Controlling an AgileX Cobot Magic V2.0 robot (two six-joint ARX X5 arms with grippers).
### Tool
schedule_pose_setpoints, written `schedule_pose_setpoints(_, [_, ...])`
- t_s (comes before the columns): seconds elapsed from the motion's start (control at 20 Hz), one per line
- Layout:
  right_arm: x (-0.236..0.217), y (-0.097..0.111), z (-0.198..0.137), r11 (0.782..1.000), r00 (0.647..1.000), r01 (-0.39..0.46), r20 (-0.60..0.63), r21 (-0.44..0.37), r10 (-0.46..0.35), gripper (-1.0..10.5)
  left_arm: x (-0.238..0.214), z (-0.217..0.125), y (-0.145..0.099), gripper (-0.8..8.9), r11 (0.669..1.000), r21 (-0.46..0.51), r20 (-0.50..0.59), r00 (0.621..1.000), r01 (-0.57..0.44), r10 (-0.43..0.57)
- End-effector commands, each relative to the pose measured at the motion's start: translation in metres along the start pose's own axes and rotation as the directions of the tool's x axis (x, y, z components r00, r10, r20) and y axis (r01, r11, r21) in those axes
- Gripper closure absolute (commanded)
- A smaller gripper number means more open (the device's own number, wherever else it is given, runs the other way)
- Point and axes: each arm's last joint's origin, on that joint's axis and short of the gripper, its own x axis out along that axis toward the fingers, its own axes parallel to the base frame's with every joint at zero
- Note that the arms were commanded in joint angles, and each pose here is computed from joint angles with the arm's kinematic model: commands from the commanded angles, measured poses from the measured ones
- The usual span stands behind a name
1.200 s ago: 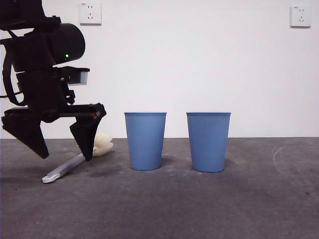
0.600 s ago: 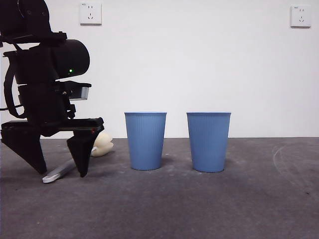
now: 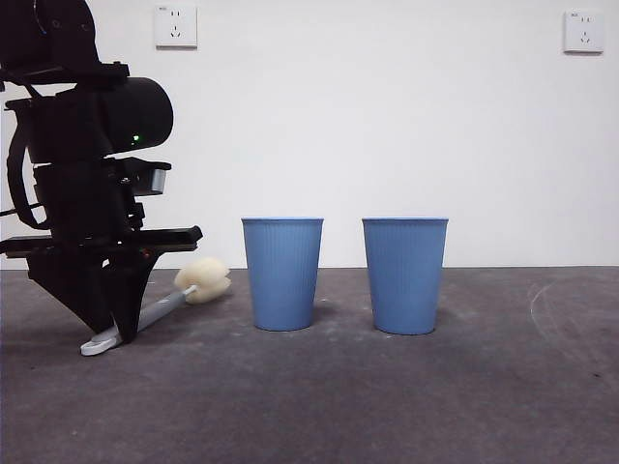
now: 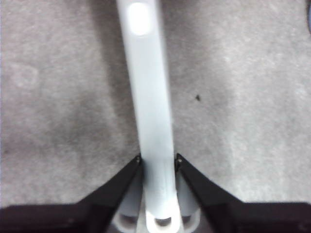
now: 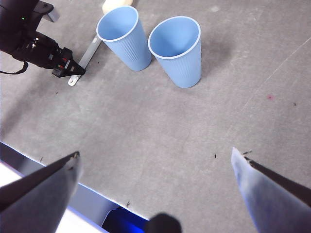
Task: Pick up the cup brush,pick up the cup,insert the brush into the cup,clean the cup,put the cup brush back,put the cup back to the fixed position on the table
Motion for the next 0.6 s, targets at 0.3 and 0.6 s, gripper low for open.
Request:
schedule_pose_setpoints(0.3, [-0.001,0.001,0.001,1.0,1.0,-0.004,0.007,0.002,0.004,3.8,0.003,-0.003,0.003,8.22,1.0,-0.007,-0.03,1.0,-0.008,0.008])
schedule_pose_setpoints(0.6, [-0.001,0.0,0.005,1.0,0.999,-0.01,0.047,-0.012,0.011,3.8,-0.035,0.001,0.017,8.22,1.0,0.024,0.063,0.998,0.02,-0.022])
